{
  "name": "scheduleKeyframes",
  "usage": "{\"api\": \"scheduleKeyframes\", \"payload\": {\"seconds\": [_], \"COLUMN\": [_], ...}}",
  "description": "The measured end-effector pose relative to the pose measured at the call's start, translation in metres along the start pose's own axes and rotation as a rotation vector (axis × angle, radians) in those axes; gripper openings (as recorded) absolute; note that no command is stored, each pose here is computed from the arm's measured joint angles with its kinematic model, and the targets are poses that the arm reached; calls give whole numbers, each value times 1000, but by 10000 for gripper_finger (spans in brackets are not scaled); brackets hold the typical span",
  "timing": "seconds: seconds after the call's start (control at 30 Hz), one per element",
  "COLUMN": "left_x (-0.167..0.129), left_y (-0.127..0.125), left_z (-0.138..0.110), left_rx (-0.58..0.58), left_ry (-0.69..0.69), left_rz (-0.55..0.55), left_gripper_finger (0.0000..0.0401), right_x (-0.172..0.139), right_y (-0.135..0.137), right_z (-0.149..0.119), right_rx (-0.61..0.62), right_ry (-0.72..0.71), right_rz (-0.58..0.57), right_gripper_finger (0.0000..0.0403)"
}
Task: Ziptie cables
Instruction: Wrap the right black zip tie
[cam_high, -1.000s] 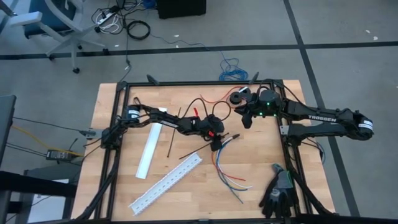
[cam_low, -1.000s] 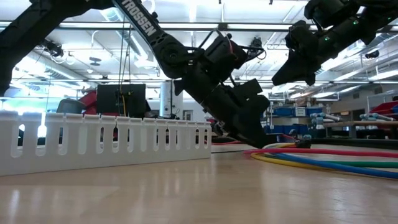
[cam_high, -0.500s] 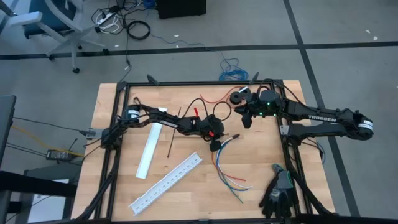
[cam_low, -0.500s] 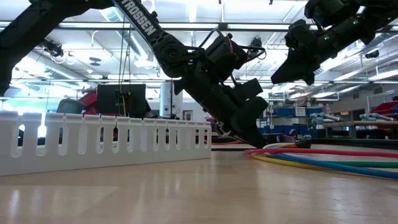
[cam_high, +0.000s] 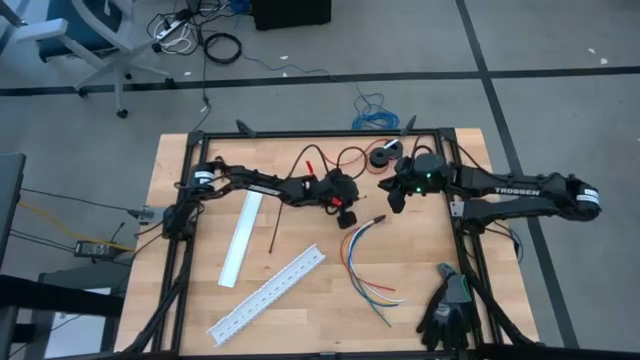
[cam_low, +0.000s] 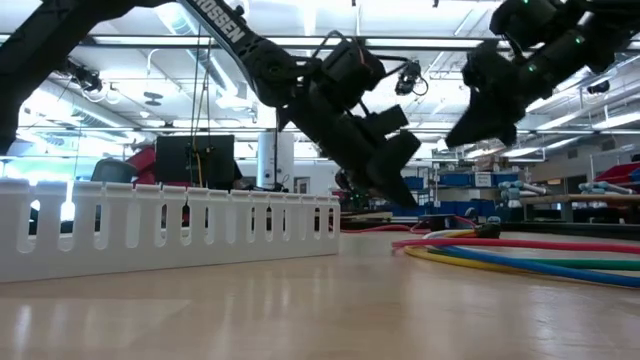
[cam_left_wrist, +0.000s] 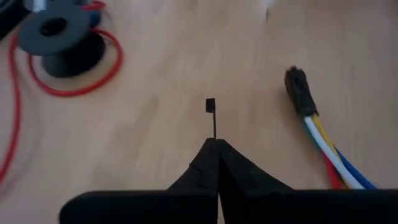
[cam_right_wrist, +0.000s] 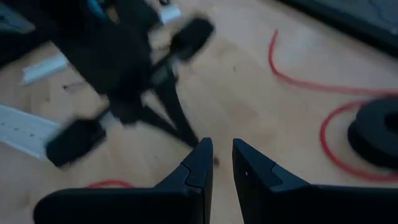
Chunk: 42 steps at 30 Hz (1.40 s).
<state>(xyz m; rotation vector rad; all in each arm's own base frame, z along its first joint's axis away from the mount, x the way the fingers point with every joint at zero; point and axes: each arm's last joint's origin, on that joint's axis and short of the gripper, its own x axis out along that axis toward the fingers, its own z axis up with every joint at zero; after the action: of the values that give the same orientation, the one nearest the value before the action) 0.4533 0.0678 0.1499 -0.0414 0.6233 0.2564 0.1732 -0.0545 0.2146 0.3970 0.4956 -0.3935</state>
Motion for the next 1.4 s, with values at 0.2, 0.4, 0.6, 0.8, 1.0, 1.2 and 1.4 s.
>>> {"api": "scheduleKeyframes", "payload": {"seconds": [0.2,0.4,0.6,0.8,1.0,1.2,1.4], "left_x": [-23,-48,-71,-80,-80,-80,-80], "left_y": [16,36,44,44,44,44,44], "left_z": [12,-3,-26,-29,-28,-28,-28], "left_rx": [-80,-287,-491,-533,-535,-523,-488], "left_ry": [-129,-383,-660,-755,-754,-756,-758], "left_rz": [16,-99,-216,-252,-247,-243,-229], "left_gripper_finger": [1,0,0,0,0,0,0], "right_x": [12,15,13,14,18,39,52], "right_y": [-4,-6,-6,-3,2,5,9], "right_z": [-32,-51,-55,-43,-32,-27,-10], "right_rx": [80,145,162,117,32,25,18], "right_ry": [-54,-187,-311,-458,-624,-584,-646], "right_rz": [12,101,146,162,208,191,201], "right_gripper_finger": [51,50,50,50,65,114,152]}}
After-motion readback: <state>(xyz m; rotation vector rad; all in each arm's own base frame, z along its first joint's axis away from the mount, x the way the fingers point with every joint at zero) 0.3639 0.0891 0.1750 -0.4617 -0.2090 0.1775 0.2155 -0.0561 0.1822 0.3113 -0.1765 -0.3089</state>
